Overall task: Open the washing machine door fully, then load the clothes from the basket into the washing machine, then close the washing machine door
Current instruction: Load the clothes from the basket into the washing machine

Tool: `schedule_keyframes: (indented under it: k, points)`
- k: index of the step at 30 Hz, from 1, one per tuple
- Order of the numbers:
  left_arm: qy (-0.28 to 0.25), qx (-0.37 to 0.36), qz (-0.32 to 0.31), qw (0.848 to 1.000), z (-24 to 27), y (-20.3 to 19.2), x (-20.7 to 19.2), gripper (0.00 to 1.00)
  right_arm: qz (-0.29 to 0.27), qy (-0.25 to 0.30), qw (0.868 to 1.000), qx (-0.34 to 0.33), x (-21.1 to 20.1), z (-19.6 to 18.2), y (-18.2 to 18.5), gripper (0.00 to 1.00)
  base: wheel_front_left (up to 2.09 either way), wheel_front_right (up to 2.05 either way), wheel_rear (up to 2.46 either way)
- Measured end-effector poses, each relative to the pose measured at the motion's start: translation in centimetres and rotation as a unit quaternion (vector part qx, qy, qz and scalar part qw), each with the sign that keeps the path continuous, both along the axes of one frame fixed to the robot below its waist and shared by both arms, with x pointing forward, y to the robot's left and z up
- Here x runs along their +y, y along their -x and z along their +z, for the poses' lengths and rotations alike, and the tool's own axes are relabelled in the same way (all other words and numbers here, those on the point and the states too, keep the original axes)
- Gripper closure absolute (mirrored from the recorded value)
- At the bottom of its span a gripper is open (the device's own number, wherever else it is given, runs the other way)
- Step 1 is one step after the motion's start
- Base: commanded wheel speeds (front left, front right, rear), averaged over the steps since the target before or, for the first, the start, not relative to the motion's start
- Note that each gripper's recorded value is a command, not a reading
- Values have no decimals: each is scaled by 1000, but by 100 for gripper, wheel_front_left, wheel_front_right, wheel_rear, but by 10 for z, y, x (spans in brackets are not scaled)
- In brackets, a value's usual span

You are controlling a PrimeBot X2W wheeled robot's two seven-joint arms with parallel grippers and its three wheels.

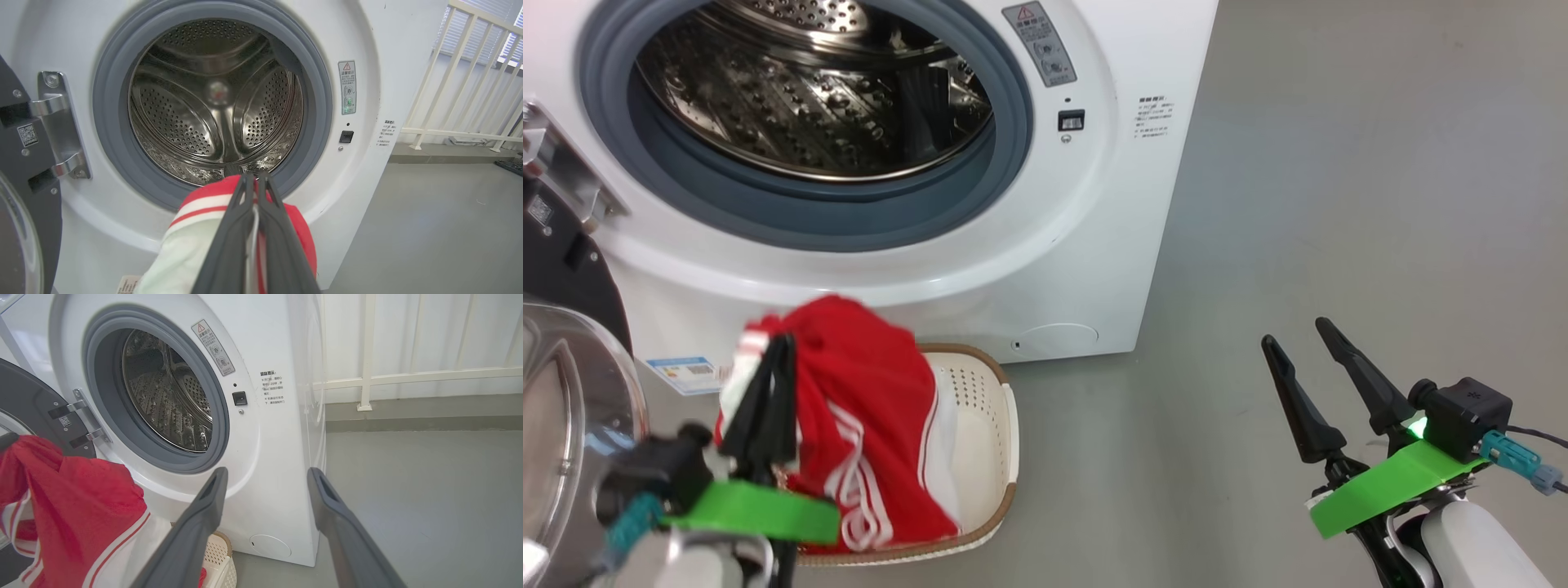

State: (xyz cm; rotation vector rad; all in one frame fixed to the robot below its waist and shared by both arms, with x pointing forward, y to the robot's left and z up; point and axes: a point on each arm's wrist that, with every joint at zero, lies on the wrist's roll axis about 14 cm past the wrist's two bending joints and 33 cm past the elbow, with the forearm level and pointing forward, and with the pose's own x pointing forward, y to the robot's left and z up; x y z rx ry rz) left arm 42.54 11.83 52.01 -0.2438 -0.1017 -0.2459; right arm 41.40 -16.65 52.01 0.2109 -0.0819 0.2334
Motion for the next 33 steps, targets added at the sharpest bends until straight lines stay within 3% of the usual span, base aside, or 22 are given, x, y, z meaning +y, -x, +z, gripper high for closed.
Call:
schedule_keyframes:
  k: [12, 22, 33]
  points:
    - [-8, -95, -3, 995, 66, -68, -7, 100, -1, -3, 1000, 26, 0, -21, -9, 0, 0, 0, 0]
    - [-28, -114, 3, 993, 77, -150, -12, 100, -5, -6, 999, 40, -2, -39, -40, 0, 0, 0, 0]
    - [-39, -25, 8, 999, -1, -225, -16, 100, -16, -2, 997, 78, -10, -80, -63, 0, 0, 0, 0]
